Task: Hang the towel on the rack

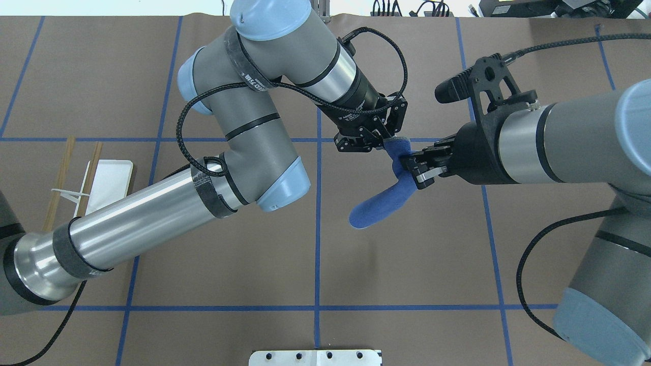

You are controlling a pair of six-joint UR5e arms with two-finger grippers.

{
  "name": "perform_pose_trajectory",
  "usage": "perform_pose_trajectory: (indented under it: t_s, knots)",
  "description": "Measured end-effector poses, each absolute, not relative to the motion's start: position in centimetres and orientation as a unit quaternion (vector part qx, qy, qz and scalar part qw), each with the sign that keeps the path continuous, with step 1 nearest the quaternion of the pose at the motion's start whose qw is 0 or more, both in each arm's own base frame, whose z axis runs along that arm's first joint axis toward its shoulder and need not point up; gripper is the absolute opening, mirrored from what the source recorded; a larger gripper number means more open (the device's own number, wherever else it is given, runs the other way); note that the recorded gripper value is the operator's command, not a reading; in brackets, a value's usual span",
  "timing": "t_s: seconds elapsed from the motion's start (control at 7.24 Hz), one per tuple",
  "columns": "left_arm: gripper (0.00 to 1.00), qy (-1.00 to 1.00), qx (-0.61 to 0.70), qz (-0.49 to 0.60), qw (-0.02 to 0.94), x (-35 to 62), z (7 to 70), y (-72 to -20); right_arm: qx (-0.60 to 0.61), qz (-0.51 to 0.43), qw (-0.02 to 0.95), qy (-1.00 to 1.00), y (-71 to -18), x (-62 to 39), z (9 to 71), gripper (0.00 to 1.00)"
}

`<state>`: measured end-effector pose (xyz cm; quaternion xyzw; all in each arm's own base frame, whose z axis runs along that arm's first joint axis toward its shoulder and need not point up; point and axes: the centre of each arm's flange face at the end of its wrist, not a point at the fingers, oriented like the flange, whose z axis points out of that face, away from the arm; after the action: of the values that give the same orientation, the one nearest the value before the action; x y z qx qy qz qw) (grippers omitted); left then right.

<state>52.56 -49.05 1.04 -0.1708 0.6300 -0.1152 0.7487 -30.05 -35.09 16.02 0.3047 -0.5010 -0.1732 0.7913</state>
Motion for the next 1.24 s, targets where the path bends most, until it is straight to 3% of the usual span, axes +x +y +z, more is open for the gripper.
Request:
perform_pose_trajectory:
  t_s: [0.55,1.24]
  knots:
    - [0.00,0.622,-0.177,-0.162,0.745,50.7,2.9,-50.3,0.236,-0.159,0.837,-0.467,-34.4,-25.7,21.7,1.00]
    - [0.00,0.602,-0.187,-0.217,0.745,37.1,14.0,-50.4,0.061,-0.076,0.938,-0.333,-41.7,-13.1,30.9,1.00]
